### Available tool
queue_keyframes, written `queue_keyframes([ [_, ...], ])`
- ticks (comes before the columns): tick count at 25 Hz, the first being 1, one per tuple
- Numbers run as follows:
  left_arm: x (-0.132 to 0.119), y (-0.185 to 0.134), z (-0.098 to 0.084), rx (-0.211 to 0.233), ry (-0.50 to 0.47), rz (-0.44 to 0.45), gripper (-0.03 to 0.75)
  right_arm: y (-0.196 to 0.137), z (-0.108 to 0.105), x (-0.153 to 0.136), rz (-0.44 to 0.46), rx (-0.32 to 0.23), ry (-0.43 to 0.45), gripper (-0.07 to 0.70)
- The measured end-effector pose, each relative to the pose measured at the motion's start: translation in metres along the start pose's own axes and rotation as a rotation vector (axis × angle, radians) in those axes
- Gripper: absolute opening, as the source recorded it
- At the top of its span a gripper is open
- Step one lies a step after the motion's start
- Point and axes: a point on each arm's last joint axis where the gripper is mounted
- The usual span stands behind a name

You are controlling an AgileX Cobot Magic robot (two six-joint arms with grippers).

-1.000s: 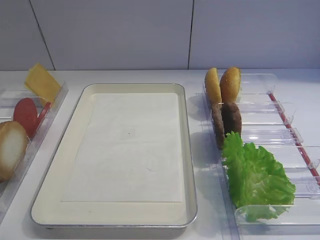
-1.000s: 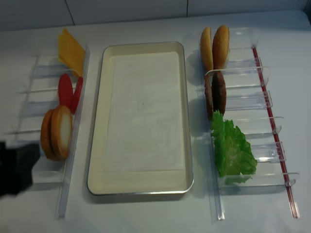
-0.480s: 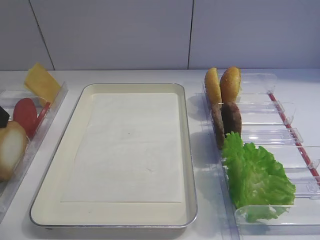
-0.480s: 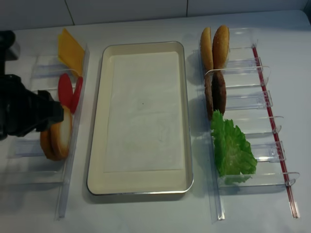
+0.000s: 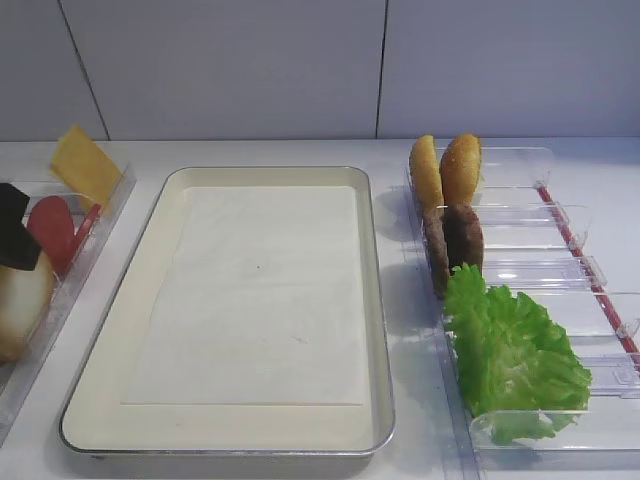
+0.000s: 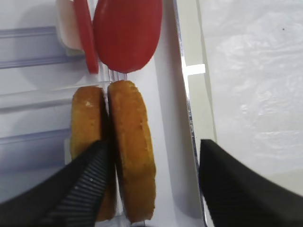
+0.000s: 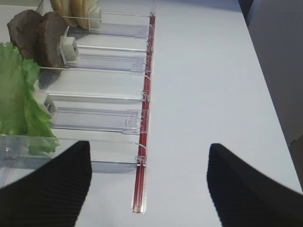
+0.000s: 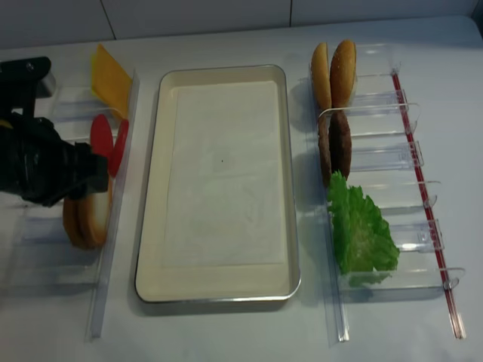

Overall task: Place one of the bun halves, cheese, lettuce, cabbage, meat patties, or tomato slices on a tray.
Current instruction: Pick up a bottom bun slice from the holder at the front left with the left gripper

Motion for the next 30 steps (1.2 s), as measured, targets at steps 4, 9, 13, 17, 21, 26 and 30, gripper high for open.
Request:
queue_keyframes([
  [4, -0.003, 0.003, 0.000, 0.009, -0.008, 0.008, 0.407, 0.000, 0.000, 0.000, 0.000, 0.001, -0.002, 0.522],
  [9, -0.007, 0.005, -0.005, -0.015, -0.021, 0.018, 0.385, 0.000, 0.000, 0.000, 0.000, 0.001, -0.002, 0.522],
  [13, -0.009, 0.005, -0.009, -0.038, -0.028, 0.021, 0.372, 0.000, 0.000, 0.000, 0.000, 0.001, -0.002, 0.522],
  [17, -0.009, 0.004, -0.012, -0.050, -0.030, 0.022, 0.371, 0.000, 0.000, 0.000, 0.000, 0.001, -0.002, 0.522],
  [21, -0.009, 0.004, -0.011, -0.049, -0.030, 0.021, 0.370, 0.000, 0.000, 0.000, 0.000, 0.001, -0.002, 0.522],
  [26, -0.008, 0.005, -0.010, -0.058, -0.011, 0.018, 0.370, 0.000, 0.000, 0.000, 0.000, 0.001, -0.002, 0.522],
  [30, -0.005, 0.010, -0.010, -0.063, 0.015, 0.030, 0.370, 0.000, 0.000, 0.000, 0.000, 0.001, -0.002, 0.522],
])
Point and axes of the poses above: a point on each arm's last joint axis where the gripper is mounted, x pointing back along that axis away from the gripper, z along the wrist's bending axis when the last joint is at zero, y = z × x, and after that the axes turned 11 degrees about x, right-handed
